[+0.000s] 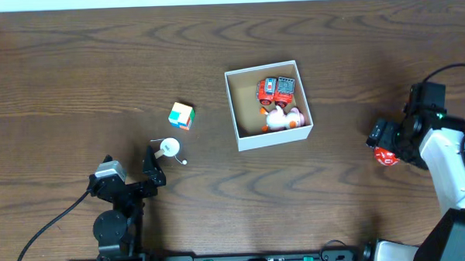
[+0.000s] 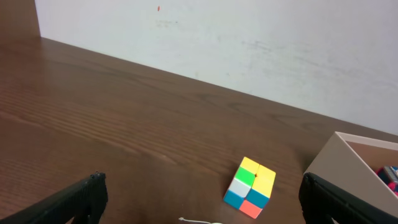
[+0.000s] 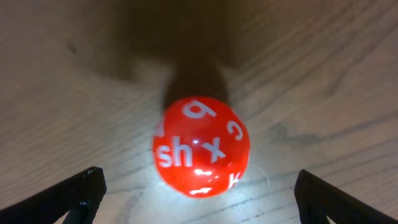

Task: Pack container
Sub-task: 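Move the right gripper to the red ball and grasp it, then carry the red ball over the box and lower it inside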

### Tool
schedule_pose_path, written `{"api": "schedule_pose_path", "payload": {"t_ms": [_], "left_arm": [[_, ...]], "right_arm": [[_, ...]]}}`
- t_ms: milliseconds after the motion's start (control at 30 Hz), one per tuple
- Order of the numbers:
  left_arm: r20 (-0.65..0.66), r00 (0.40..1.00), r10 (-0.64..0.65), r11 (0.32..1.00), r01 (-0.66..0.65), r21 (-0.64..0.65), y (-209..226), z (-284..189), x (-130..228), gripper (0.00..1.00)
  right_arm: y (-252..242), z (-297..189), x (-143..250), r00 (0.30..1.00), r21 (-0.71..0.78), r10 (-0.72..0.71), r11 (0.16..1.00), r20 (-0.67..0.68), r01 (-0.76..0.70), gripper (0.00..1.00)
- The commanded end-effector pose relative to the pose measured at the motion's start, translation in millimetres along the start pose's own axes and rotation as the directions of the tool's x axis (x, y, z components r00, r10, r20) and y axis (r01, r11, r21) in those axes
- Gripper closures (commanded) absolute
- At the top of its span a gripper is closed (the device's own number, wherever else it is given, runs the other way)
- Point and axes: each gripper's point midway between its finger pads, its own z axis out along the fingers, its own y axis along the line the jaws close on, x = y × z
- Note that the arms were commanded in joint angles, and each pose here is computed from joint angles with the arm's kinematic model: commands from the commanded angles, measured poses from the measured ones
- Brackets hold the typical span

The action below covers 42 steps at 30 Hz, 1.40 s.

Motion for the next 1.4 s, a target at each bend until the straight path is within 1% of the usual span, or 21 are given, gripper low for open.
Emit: {"api": "schedule_pose_path", "payload": {"t_ms": [0,133,200,300,400,600,800,900,933,967,1067,1233,1367], "left_arm": [[-0.045,0.999,-0.009,1.0,0.008,-0.023,6.2,0.9,15.3,0.02],[-0.045,0.999,-0.009,1.0,0.008,-0.023,6.3,0.9,15.3,0.02],[-0.045,0.999,-0.009,1.0,0.008,-0.023,6.2,0.9,15.3,0.02],[-0.045,0.999,-0.009,1.0,0.008,-0.023,6.2,0.9,15.3,0.02],[-0.045,0.999,-0.009,1.0,0.008,-0.023,6.2,0.9,15.3,0.02],[-0.045,0.999,-0.009,1.0,0.008,-0.023,6.3,0.9,15.3,0.02],[-0.045,0.999,-0.009,1.0,0.008,-0.023,6.2,0.9,15.3,0.02],[-0.045,0.999,-0.009,1.0,0.008,-0.023,6.2,0.9,15.3,0.02],[-0.045,0.999,-0.009,1.0,0.008,-0.023,6.2,0.9,15.3,0.02],[-0.045,0.999,-0.009,1.0,0.008,-0.023,6.2,0.9,15.3,0.02],[-0.045,0.999,-0.009,1.0,0.008,-0.023,6.3,0.9,15.3,0.02],[-0.045,0.999,-0.009,1.0,0.008,-0.023,6.2,0.9,15.3,0.02],[-0.045,0.999,-0.009,1.0,0.008,-0.023,6.2,0.9,15.3,0.02]], "right_arm": [[-8.9,8.0,7.5,1.0,0.007,0.013,1.0,-0.014,-0.012,0.01],[-11.8,13.6,8.0,1.0,0.008,0.003,1.0,-0.01,-0.003,0.01],[-11.1,15.1,5.5,1.0,0.005,-0.018,1.0,0.004,0.018,0.03],[-9.9,16.5,1.8,1.0,-0.001,-0.017,1.0,0.023,0.017,0.1],[-8.7,16.7,-1.6,0.999,-0.006,-0.015,1.0,0.037,0.016,0.21],[-9.0,19.9,0.5,0.999,-0.005,-0.01,1.0,0.036,0.011,0.22],[-9.6,29.5,7.3,1.0,-0.001,-0.009,1.0,0.017,0.009,0.18],[-9.3,34.2,8.0,1.0,0.0,-0.01,1.0,0.009,0.01,0.18],[-8.7,36.4,7.9,1.0,-0.001,-0.01,1.0,0.006,0.01,0.19],[-8.1,37.7,7.8,1.0,-0.003,-0.011,1.0,0.004,0.011,0.21],[-5.1,44.0,9.5,1.0,-0.016,-0.008,1.0,-0.014,0.008,0.38],[0.7,48.1,11.6,1.0,-0.045,-0.007,0.999,-0.031,0.006,0.57],[6.8,42.6,4.7,1.0,-0.074,0.0,0.997,-0.021,-0.001,0.86]]}}
